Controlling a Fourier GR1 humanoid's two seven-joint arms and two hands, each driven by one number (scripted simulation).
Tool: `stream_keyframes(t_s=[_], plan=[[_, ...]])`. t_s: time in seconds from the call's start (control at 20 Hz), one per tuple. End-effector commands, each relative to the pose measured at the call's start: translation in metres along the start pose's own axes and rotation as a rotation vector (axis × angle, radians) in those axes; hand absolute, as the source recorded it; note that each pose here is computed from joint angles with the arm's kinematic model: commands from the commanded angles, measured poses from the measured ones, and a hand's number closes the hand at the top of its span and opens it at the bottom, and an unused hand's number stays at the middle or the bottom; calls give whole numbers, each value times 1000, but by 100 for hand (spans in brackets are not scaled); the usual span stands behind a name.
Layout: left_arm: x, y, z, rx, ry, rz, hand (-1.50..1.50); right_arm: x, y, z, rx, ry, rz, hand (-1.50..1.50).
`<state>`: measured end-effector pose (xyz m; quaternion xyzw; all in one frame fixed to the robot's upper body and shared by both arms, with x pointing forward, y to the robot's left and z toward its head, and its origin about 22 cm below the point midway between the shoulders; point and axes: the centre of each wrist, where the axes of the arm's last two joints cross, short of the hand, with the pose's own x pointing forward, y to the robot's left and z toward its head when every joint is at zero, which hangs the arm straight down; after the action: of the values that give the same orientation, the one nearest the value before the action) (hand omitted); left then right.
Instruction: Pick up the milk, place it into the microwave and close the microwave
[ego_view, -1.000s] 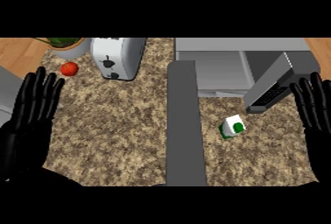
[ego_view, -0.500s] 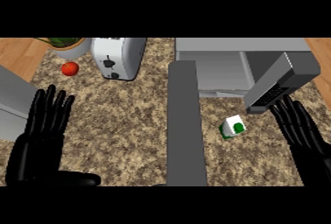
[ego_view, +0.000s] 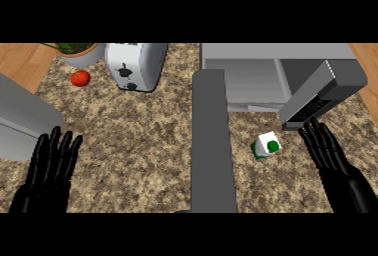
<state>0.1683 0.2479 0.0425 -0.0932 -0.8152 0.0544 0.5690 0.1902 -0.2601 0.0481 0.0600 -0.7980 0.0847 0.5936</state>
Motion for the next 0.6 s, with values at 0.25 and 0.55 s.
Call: stream_keyframes(t_s=[0.25,0.55], plan=[[-4,7,32,4,6,14,-150,-59,-5,21,-34,62,-18,-150],[-14,8,46,-4,-2,20,-150,-101,-18,4,-142,63,14,-150]])
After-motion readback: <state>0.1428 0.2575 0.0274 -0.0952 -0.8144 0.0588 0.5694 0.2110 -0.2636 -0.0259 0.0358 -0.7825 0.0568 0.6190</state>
